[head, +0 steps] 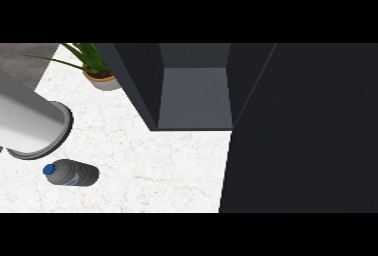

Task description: Pick up the bottled water, place it into the cabinet and close the cabinet

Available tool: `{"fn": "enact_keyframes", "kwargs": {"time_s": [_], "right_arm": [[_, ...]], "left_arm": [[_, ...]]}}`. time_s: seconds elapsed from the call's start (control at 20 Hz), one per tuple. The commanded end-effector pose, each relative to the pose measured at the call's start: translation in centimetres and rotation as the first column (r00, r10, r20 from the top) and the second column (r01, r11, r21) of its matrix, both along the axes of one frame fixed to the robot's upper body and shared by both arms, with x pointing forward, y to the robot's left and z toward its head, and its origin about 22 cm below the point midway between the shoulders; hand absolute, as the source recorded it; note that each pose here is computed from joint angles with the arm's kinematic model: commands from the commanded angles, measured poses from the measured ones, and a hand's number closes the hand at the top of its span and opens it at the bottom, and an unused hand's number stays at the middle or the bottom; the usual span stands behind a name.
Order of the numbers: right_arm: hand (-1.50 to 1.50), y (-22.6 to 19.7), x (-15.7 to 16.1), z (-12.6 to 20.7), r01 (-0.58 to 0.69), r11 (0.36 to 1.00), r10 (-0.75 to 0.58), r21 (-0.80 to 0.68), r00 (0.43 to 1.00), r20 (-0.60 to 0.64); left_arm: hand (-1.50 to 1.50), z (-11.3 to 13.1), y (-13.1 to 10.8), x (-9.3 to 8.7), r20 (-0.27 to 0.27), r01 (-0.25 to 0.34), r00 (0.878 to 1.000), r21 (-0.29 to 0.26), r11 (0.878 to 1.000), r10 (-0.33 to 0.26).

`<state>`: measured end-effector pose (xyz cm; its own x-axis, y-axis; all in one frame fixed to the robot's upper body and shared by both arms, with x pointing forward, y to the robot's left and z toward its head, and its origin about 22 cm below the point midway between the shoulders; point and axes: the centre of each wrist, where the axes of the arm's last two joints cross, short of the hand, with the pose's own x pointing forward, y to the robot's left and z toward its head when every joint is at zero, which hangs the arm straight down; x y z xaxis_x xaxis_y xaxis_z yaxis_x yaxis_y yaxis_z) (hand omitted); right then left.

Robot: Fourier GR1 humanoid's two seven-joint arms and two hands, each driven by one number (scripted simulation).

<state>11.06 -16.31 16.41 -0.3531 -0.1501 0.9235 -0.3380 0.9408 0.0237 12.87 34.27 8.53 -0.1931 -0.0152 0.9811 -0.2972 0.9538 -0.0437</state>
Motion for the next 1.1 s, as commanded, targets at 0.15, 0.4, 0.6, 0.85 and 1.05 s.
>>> {"fn": "enact_keyframes", "kwargs": {"time_s": [0.15,0.4,0.6,0.85,1.05], "right_arm": [[-1.5,-0.3,-1.7,1.5,0.081,0.997,-0.08,-0.017,0.995,0.053],[-1.5,1.5,-1.0,1.6,0.047,0.999,-0.047,-0.003,0.998,0.039],[-1.5,-0.5,-1.8,1.7,0.055,0.997,-0.053,-0.053,0.997,0.048],[-1.5,-0.6,-3.0,1.6,0.047,0.998,-0.045,-0.031,0.997,0.062],[-1.5,0.1,-1.7,1.6,0.052,0.998,-0.05,-0.032,0.997,0.058]], "left_arm": [[-1.5,-4.0,2.0,1.5,-0.042,0.002,0.999,0.007,1.0,-0.002],[-1.5,-7.6,-0.1,2.1,-0.08,0.028,0.996,0.015,1.0,-0.027],[-1.5,-7.6,2.0,4.7,-0.08,0.009,0.997,0.013,1.0,-0.008],[-1.5,-11.5,1.4,3.1,-0.094,0.042,0.995,0.016,0.999,-0.04],[-1.5,-11.4,-2.2,6.7,-0.101,0.071,0.992,0.009,0.997,-0.07]]}}
